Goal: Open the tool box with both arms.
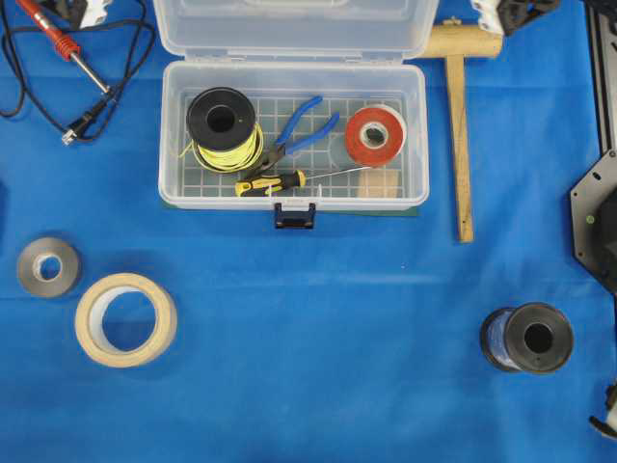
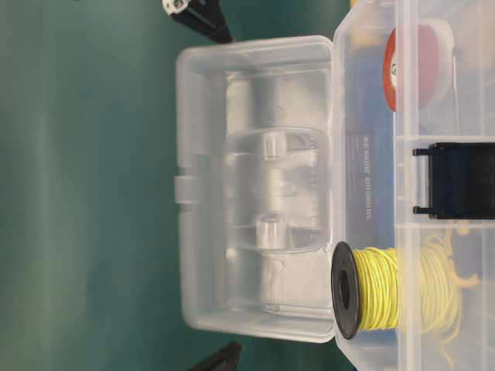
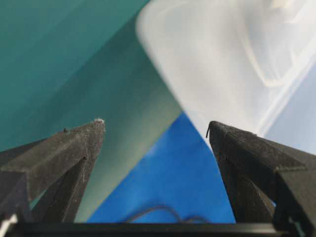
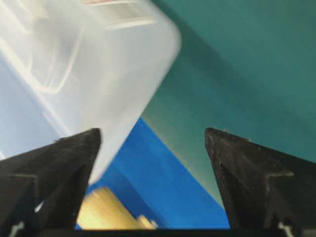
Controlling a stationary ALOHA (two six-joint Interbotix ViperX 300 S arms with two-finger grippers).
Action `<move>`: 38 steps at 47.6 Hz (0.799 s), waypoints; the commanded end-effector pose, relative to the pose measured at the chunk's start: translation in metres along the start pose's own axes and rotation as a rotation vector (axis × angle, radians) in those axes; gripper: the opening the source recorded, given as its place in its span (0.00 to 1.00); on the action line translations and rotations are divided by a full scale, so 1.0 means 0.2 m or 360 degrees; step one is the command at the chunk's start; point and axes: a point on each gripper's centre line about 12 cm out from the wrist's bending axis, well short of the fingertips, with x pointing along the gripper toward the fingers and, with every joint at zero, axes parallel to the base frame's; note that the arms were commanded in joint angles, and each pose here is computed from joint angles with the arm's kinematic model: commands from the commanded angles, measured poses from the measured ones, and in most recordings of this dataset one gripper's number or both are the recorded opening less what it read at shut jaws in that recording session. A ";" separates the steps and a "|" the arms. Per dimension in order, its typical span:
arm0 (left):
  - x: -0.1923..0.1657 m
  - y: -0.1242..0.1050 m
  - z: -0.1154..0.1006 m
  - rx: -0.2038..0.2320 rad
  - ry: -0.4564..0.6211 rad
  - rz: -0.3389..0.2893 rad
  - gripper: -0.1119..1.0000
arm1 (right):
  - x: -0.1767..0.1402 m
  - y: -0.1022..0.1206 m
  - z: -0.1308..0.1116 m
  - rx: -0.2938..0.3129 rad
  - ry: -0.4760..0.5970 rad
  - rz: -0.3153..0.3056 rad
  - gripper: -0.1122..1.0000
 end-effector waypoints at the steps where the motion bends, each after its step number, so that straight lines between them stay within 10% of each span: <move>1: -0.06 0.03 0.02 -0.0010 -0.0038 0.0036 0.92 | -0.05 -0.03 0.02 0.0015 -0.0037 -0.0026 0.86; 28: -0.23 0.01 -0.04 -0.0033 -0.0104 0.0031 0.92 | -0.21 -0.03 -0.03 0.0038 -0.0077 -0.0032 0.86; 38: -0.27 -0.17 -0.04 0.0001 -0.0083 -0.0176 0.92 | -0.21 0.16 -0.07 -0.0052 0.0001 0.0179 0.86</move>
